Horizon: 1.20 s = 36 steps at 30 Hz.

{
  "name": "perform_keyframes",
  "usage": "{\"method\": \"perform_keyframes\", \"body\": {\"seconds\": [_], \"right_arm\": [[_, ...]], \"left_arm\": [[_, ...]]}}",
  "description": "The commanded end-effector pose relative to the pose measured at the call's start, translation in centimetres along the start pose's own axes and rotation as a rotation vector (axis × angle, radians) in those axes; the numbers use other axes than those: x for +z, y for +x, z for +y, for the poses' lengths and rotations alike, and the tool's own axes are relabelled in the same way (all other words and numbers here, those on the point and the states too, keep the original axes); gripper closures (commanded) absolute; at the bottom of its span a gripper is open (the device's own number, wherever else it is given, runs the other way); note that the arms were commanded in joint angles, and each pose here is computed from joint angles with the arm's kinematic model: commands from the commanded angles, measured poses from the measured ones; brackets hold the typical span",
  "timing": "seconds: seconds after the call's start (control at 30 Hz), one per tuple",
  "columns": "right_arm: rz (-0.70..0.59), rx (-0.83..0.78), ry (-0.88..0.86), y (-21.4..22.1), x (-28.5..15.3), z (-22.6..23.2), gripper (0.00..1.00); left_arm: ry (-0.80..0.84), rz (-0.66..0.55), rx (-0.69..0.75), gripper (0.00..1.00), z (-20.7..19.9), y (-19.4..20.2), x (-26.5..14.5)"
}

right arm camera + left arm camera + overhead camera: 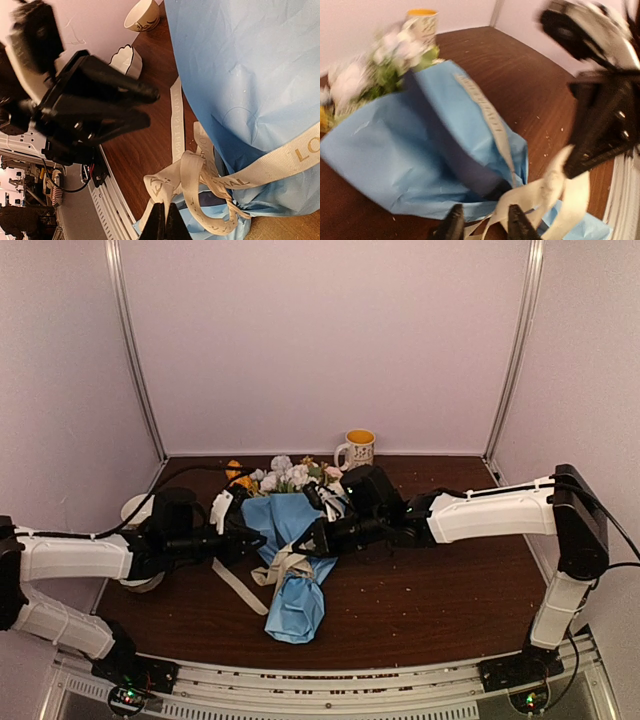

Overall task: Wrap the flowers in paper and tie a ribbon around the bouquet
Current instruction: Cross the half-tied ribbon over the folded bouquet.

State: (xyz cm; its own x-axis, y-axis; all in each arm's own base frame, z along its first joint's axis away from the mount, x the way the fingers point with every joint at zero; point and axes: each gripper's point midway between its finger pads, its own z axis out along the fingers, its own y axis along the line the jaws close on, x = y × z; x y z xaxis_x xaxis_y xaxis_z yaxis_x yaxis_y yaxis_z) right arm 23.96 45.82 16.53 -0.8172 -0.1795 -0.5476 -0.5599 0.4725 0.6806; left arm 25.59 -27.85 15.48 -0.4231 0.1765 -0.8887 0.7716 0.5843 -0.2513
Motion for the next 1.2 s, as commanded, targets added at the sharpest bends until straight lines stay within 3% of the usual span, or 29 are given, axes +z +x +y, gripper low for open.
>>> {"method": "perform_keyframes", "body": {"seconds": [0.0,0.1,0.33,0.47,0.67,1.07,1.17], "right_arm": [[-0.039,-0.025,0.003,-1.5,-0.9,0.8,1.00],[-0.039,-0.028,-0.001,-1.5,-1.0,1.0,1.00],[-0.035,-0.029,-0.001,-1.5,-1.0,1.0,1.00],[-0.036,-0.029,0.006,-1.6,-1.0,0.8,1.00],[-0.036,-0.029,0.014,-1.6,-1.0,0.7,1.00],[-0.018,-0.031,0.032,-1.2,-0.8,0.3,1.00],[-0.008,-0.027,0.037,-1.1,-0.6,0.1,1.00]], "left_arm": [[-0.020,0.101,-0.221,0.79,3.5,2.8,0.6],[-0.112,0.178,-0.263,0.80,5.5,5.4,1.1],[-0.140,0.256,-0.291,0.61,6.3,8.9,1.7],[-0.180,0.307,-0.272,0.57,7.0,10.2,1.7],[-0.135,0.332,-0.273,0.56,6.0,10.5,1.8],[-0.358,0.498,-0.116,0.46,8.7,10.9,2.8],[-0.317,0.476,-0.084,0.46,8.0,9.8,3.4]]}}
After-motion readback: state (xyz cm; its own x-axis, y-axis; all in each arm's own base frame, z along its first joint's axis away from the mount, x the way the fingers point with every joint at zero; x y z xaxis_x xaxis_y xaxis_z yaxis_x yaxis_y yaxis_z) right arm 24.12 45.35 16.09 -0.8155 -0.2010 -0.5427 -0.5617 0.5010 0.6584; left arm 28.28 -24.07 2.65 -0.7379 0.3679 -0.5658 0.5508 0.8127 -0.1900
